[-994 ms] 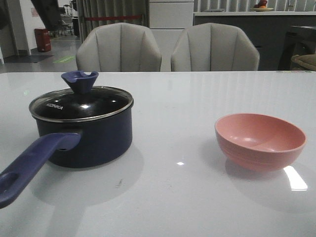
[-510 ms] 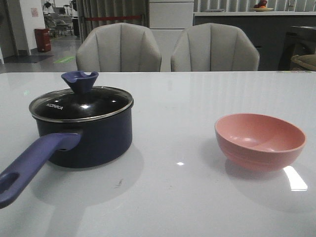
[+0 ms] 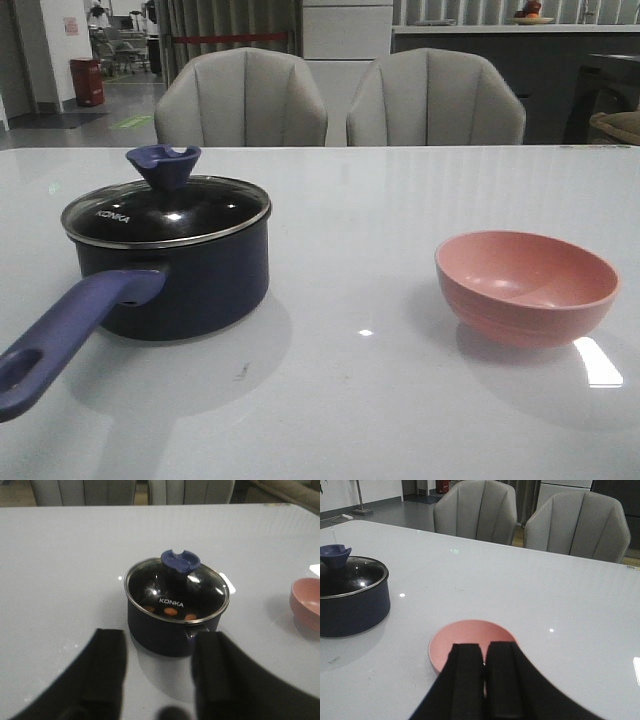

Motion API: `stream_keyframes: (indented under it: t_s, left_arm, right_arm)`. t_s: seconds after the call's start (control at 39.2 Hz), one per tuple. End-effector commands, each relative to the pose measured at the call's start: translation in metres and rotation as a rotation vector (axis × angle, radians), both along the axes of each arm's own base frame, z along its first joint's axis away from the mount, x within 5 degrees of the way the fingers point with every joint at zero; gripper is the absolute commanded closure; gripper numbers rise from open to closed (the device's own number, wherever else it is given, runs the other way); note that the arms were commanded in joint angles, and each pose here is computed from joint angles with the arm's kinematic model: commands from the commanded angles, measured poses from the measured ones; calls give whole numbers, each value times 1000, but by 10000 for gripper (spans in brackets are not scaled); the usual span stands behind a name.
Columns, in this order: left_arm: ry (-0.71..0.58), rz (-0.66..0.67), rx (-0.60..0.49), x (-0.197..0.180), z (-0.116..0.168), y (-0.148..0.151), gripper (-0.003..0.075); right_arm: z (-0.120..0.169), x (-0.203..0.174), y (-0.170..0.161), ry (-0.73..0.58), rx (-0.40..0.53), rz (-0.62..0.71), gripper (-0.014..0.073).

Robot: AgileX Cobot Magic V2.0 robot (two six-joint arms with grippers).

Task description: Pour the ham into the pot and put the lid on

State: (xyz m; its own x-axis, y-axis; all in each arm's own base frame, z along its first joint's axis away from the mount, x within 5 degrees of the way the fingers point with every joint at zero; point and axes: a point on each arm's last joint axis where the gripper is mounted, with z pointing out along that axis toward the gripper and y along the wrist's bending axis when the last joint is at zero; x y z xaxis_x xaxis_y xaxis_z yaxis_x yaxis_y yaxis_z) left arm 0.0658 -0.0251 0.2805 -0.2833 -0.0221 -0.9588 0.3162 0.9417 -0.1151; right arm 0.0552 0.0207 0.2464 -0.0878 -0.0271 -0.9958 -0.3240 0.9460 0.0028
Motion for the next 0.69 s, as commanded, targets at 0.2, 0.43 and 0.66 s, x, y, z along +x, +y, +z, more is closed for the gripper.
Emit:
stream_keyframes:
  t_s: [0.2, 0.43, 0.66]
  left_arm:
    - [-164, 12, -45, -7, 19, 3, 566]
    - [-163, 12, -46, -7, 19, 3, 566]
    - [-163, 12, -46, -7, 19, 3, 566]
  right_arm:
    - [16, 0, -2, -96, 33, -18, 427]
    - [16, 0, -2, -96, 33, -18, 427]
    - [16, 0, -2, -96, 33, -18, 427]
